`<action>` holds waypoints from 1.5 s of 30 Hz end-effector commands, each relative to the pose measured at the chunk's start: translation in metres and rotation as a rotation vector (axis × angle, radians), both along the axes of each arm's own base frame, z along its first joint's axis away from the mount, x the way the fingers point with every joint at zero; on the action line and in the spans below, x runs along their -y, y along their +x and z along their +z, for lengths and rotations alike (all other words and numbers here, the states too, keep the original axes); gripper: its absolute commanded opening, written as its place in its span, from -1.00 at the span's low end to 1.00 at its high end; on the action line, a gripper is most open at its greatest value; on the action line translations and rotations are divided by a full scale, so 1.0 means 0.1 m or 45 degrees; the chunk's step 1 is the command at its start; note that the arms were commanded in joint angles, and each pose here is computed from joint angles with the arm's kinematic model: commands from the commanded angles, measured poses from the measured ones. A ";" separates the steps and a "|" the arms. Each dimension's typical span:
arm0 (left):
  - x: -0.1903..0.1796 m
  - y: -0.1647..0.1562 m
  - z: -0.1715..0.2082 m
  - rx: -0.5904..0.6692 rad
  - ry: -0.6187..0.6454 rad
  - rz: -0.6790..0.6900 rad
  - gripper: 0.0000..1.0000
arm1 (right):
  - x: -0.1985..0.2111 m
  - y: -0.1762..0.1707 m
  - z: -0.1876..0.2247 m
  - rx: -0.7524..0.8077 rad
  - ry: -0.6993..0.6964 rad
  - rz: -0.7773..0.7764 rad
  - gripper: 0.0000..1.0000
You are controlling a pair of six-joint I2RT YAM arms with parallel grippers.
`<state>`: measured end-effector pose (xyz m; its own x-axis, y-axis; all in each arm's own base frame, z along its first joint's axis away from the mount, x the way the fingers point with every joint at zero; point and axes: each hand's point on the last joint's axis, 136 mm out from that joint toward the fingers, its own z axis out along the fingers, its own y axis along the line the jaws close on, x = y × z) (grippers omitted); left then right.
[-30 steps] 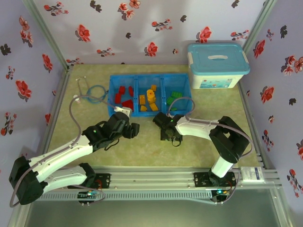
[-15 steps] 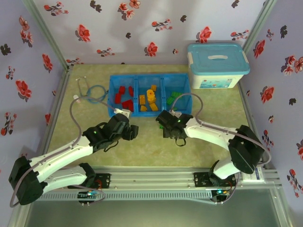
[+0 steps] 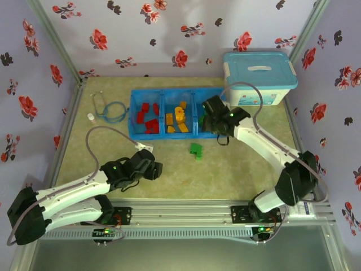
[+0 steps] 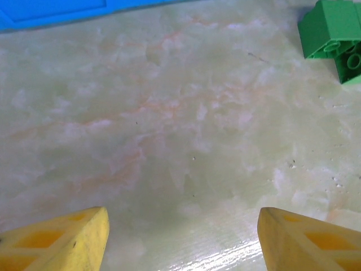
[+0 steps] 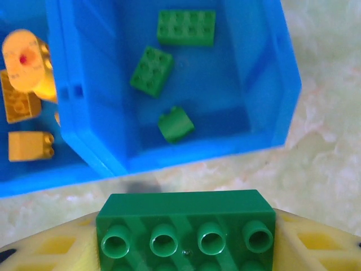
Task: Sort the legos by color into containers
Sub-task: Place the lego in the container.
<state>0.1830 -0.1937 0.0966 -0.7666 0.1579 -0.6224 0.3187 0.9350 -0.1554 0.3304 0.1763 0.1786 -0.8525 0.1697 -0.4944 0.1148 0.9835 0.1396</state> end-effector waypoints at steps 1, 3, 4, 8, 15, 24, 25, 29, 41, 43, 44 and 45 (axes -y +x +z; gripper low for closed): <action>-0.10 -0.05 -0.06 0.014 0.035 0.059 0.40 | 0.08 0.13 -0.03 -0.072 -0.068 0.050 0.18; -0.11 -0.08 -0.09 0.014 0.049 0.057 0.40 | 0.11 0.27 -0.02 -0.077 -0.073 0.037 0.18; -0.11 -0.10 -0.10 0.016 0.053 0.057 0.40 | 0.12 0.34 -0.02 -0.081 -0.069 0.029 0.18; -0.12 -0.16 -0.16 0.011 0.055 0.060 0.39 | 0.11 0.57 -0.12 -0.116 -0.074 0.021 0.18; -0.14 -0.22 -0.18 0.019 0.054 0.059 0.39 | 0.05 0.88 -0.39 -0.204 -0.101 0.013 0.23; -0.17 -0.28 -0.18 0.016 0.031 0.071 0.39 | -0.02 1.17 -0.46 -0.202 -0.082 -0.019 0.31; -0.17 -0.28 -0.17 0.019 0.031 0.073 0.39 | -0.02 1.22 -0.42 -0.183 -0.077 -0.025 0.33; -0.16 -0.27 -0.10 0.036 0.016 0.074 0.39 | 0.01 1.30 -0.24 -0.116 -0.084 -0.067 0.62; -0.11 -0.26 -0.03 0.057 -0.003 0.067 0.39 | -0.06 0.80 0.01 -0.011 0.015 0.001 0.69; -0.09 -0.26 -0.03 0.058 -0.008 0.062 0.39 | -0.10 0.65 -0.01 -0.010 0.026 0.035 0.69; -0.09 -0.25 -0.03 0.060 -0.008 0.062 0.39 | -0.12 0.58 -0.02 -0.013 0.034 0.050 0.68; -0.08 -0.25 -0.03 0.059 -0.007 0.061 0.39 | -0.15 0.51 -0.04 -0.022 0.042 0.069 0.67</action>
